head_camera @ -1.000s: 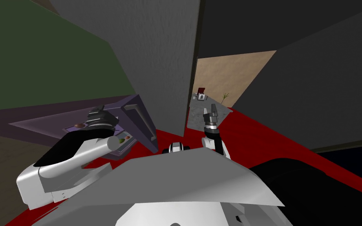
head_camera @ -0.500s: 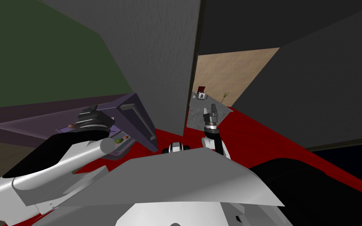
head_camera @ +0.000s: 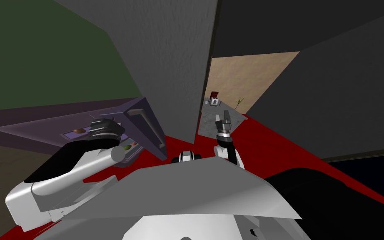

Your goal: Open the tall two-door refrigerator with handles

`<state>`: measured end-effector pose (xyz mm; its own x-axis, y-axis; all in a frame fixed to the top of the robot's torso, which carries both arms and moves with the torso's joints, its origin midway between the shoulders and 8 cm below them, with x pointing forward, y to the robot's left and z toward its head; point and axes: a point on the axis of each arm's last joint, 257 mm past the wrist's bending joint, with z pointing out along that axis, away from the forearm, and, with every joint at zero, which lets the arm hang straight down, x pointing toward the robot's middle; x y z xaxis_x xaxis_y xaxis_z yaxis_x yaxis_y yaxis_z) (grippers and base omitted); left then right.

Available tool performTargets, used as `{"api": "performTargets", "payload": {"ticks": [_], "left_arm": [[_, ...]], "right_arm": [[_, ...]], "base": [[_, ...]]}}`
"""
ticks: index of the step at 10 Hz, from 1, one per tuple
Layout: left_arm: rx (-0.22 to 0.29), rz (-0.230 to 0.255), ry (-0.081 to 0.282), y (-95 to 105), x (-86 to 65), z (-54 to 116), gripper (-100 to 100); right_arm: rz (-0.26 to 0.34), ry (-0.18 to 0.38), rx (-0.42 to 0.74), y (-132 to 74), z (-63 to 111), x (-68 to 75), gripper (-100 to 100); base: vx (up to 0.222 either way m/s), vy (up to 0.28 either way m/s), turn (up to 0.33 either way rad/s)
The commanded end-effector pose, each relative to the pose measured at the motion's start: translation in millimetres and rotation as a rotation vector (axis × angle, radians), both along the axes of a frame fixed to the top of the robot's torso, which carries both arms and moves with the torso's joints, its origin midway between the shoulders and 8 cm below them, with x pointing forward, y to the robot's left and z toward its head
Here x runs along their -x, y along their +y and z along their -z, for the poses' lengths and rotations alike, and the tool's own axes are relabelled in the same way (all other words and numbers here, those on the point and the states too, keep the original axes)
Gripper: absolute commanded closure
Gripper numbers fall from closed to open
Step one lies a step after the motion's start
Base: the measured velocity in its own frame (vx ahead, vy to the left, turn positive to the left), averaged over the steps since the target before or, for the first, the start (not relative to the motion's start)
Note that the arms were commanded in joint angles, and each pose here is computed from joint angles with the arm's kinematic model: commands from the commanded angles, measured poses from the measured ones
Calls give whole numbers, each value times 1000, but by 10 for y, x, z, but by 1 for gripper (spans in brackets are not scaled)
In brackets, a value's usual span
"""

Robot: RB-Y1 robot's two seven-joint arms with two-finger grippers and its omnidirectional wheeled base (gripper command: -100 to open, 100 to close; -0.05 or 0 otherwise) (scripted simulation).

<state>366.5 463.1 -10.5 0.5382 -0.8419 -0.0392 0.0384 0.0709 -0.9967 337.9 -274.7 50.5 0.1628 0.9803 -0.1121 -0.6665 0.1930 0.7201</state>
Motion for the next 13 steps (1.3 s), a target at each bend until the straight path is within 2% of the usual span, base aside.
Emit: {"api": "performTargets", "payload": {"ticks": [1, 2, 10, 11, 12, 13], "left_arm": [[-5, -34, 4, 101, 74, -31, 100], [-5, -34, 4, 101, 74, -31, 100], [-45, -163, -31, 437, 394, -362, 100], [-26, -157, -5, 442, 378, -217, 100], [-37, -156, 26, 506, 319, -141, -100], [-48, -153, 44, 542, 277, -109, -100]], "right_arm": [[0, 0, 0, 0, 0, 0, 0], [0, 0, 0, 0, 1, 0, 0], [0, 0, 0, 0, 0, 1, 0], [0, 0, 0, 0, 0, 1, 0], [0, 0, 0, 0, -1, 1, 0], [0, 0, 0, 0, -1, 0, 0]], "base": [[42, -132, 77], [91, -168, 68], [134, -195, 22], [45, -82, 24], [1, -40, 6], [-6, -38, 7]]}}
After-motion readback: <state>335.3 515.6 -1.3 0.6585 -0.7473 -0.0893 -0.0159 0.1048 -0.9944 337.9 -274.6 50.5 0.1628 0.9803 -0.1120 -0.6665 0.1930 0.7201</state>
